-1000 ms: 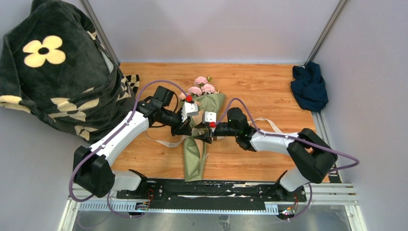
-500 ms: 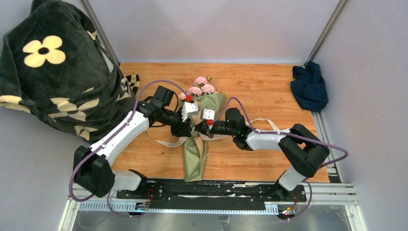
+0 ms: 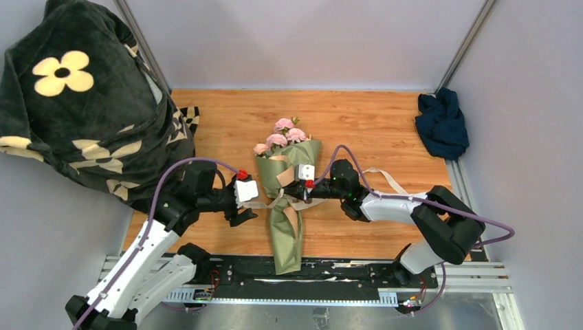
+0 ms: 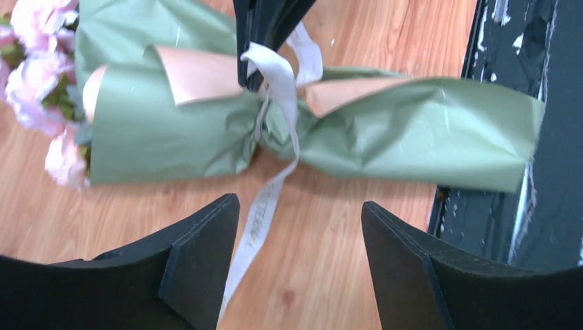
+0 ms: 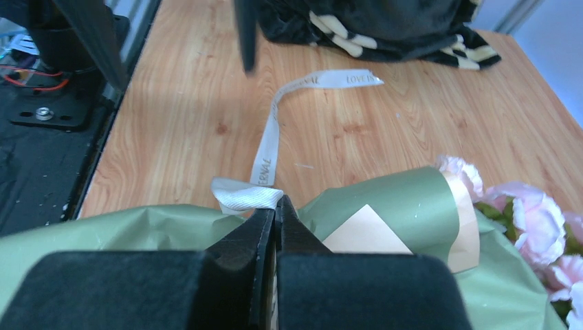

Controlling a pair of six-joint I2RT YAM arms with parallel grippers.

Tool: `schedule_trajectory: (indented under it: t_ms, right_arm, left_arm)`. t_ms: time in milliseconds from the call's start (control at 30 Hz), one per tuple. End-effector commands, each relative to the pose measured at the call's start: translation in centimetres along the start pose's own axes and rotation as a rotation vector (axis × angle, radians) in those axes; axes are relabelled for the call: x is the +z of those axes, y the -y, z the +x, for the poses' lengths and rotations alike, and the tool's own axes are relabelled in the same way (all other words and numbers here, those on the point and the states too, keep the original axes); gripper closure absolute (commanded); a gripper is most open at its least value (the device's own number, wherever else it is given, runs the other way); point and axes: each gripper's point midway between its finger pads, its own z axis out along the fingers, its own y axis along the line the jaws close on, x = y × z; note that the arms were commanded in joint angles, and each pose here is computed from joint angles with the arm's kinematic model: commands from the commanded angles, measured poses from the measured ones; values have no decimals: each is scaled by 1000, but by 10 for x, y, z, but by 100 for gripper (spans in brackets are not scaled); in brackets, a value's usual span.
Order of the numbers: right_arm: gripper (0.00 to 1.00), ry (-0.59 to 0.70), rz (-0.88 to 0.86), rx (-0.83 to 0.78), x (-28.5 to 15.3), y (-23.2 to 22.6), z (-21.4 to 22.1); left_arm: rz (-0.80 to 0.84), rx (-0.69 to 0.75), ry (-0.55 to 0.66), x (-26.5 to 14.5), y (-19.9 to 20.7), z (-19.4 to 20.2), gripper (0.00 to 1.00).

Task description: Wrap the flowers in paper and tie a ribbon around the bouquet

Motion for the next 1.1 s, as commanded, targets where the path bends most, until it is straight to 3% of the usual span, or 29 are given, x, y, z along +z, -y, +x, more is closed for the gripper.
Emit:
schedule_trajectory:
  t_ms: [0,233,300,400,533,700,833,1000,1067]
  right_arm:
    - [100,91,-110,-97,-6,-16,-31]
    - [100,102,-143,-124,-11,-24,-26]
    - [100,102,-160,-111,-10,-28,-21]
    - [100,102,-174,-98,-8,-29,-15]
    - [100,112,-196,-79,-8,-28,-15]
    - [100,115,-198,-96,-6,-25,-18]
    - [100,125,-190,-105,-5,-21,-21]
    - [100,127,-193,-79,-6,-20,-22]
    - [94,122,-189,-61,-6,-18,-24]
  left_arm:
    - [53,77,195,36,-7,-23,25]
    - [109,11,278,85,-16,-15,25]
    - [116,66,325,93,-22,-21,25]
    - [151,140,345,101,-17,-16,32]
    - [273,114,376,105,3,-18,38]
    - [248,72,383,116,-1,-21,44]
    - [269,58,374,122,4,-18,63]
    - [268,49,373,121,7,-13,100]
    - [260,44,364,121,8,-9,100]
